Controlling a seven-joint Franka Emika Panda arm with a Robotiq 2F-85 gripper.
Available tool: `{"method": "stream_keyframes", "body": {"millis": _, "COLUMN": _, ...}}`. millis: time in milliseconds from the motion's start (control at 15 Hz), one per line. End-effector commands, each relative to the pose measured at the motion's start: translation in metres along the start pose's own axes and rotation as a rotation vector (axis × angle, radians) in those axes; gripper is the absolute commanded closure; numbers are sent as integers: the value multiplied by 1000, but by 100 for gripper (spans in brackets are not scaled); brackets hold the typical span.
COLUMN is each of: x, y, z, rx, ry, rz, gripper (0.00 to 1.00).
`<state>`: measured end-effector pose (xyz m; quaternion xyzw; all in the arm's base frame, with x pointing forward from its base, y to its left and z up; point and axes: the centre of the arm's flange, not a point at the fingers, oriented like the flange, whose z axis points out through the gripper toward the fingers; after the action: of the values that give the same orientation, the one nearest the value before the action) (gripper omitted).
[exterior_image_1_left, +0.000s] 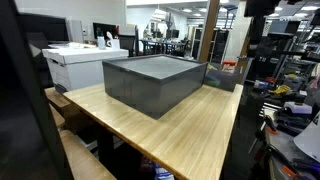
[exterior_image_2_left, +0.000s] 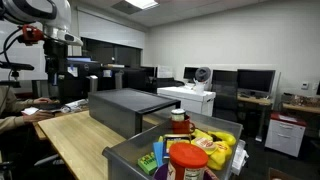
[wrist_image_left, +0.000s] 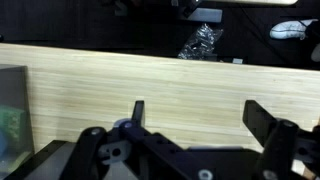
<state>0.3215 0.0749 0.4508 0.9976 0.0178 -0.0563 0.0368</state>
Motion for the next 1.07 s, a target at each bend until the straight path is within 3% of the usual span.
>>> {"method": "stream_keyframes", "body": {"millis": 0, "x": 0, "y": 0, "z": 0, "rx": 0, "ry": 0, "rz": 0, "gripper": 0}}
{"method": "stream_keyframes", "body": {"millis": 600, "x": 0, "y": 0, "z": 0, "rx": 0, "ry": 0, "rz": 0, "gripper": 0}}
{"method": "stream_keyframes", "body": {"millis": 667, "x": -2, "y": 1, "z": -3, "rx": -31, "ry": -1, "rz": 9, "gripper": 0}}
{"method": "stream_keyframes", "body": {"millis": 1000, "x": -16, "y": 39, "z": -36, "rx": -68, "ry": 30, "rz": 34, "gripper": 0}}
